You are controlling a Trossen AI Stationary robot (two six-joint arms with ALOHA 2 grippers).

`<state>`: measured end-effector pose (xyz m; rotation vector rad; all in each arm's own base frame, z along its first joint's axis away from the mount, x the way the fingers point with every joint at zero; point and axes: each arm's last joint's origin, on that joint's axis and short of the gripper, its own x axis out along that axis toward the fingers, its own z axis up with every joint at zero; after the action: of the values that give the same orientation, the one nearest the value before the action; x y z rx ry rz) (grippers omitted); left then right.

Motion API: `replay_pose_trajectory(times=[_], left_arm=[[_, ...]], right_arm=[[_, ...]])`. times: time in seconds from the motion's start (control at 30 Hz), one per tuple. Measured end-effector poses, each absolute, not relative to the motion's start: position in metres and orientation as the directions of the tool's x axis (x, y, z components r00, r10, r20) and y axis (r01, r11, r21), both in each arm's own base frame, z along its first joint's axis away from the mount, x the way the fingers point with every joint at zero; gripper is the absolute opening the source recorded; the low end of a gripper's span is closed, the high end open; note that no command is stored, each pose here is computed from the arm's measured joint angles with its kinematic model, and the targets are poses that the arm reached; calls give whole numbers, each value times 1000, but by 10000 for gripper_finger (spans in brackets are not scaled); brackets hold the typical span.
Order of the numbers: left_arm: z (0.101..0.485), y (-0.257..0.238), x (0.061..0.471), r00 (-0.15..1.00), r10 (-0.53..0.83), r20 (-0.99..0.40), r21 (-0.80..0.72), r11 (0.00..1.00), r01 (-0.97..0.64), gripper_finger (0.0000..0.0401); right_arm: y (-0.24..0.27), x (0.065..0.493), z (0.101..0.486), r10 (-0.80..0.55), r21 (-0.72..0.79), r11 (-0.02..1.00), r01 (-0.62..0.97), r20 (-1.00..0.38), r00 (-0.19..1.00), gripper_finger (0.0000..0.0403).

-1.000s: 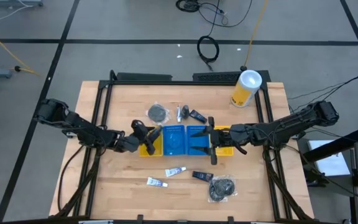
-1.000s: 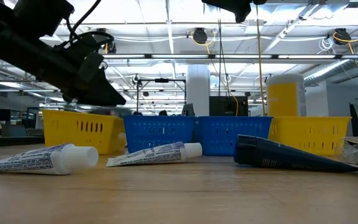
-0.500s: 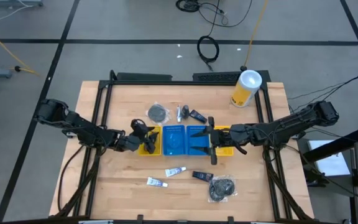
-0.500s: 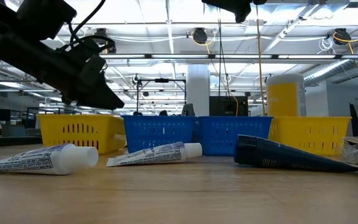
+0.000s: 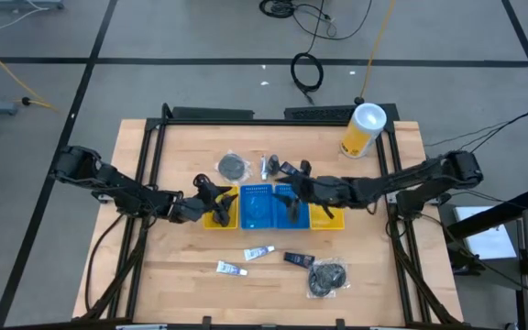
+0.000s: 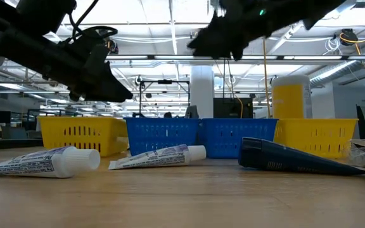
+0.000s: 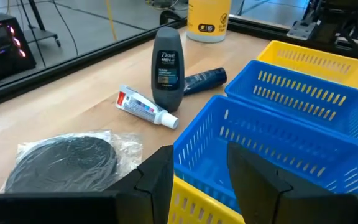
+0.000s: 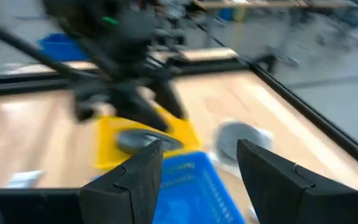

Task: Pick & Place Travel size toiletries
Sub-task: Put the deodorant into the left yellow bin

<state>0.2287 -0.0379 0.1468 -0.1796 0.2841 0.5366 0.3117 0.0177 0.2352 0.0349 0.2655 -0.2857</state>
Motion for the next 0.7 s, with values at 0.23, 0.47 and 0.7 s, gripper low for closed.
replay_pose_trajectory(times=[0.23,0.47,0.7], left_arm=[[147,-38,229,822,477,-312,-94,845,-526,147],[147,-38,229,822,476,-313,-75,850,-521,147],[147,-38,229,822,476,-313,-75,850,-521,147]], right_arm=[[-20,316,221,-408,17,901,434,-312,858,199],[-43,318,212,-464,26,866,500,-330,822,199],[-58,322,201,-499,51,836,546,-343,796,199]])
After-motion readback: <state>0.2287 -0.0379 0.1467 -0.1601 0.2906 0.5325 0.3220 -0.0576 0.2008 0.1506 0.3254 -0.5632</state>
